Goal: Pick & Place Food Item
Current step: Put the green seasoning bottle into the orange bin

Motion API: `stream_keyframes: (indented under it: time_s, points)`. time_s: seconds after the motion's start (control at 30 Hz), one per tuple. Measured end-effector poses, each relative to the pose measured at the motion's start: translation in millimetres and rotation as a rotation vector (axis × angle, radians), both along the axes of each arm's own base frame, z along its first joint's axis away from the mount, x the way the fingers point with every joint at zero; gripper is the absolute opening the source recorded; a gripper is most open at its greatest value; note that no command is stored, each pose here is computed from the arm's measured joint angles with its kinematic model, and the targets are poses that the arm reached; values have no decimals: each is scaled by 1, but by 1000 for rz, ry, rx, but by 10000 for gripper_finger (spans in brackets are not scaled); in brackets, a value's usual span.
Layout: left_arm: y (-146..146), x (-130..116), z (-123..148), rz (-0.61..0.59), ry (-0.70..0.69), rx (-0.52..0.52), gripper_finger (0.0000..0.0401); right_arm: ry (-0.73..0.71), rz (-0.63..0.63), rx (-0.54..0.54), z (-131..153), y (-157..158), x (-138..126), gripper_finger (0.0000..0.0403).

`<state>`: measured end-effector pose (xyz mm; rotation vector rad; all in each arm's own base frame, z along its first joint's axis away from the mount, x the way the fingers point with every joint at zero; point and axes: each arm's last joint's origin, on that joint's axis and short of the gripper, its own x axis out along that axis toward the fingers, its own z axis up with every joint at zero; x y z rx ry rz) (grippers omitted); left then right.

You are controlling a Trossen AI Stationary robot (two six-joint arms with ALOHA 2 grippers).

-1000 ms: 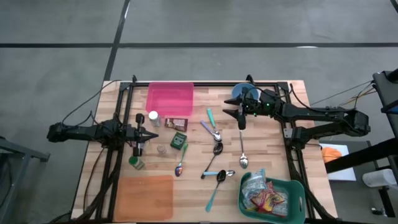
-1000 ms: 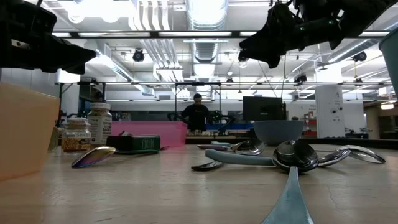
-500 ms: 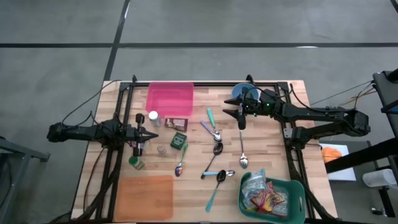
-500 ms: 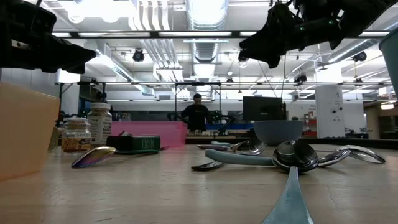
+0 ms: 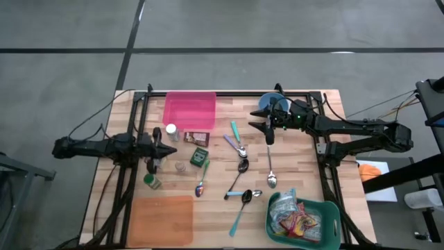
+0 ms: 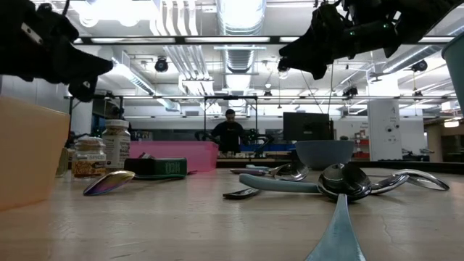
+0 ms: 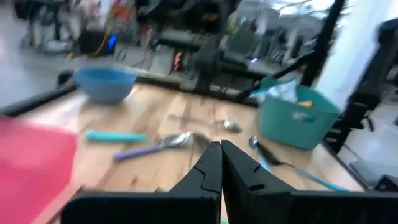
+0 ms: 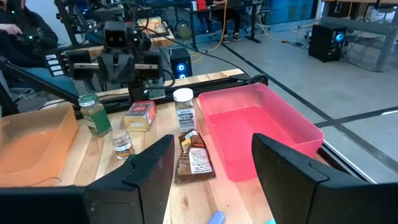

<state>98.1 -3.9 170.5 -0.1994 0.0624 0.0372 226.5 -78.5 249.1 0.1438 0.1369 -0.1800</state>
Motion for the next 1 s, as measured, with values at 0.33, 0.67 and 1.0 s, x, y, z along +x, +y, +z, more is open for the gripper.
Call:
stream_keyframes:
  time_s: [0.33, 0.67, 1.0]
  points:
    - [2, 2, 56, 113, 168, -147, 0, 0, 0, 0, 0, 0, 0, 211]
    - [2, 33, 94, 388, 774, -308, 0, 0, 0, 0, 0, 0, 0, 211]
    - [-7, 50, 135, 525, 1066, -483, 0, 1, 0, 0, 0, 0, 0, 211]
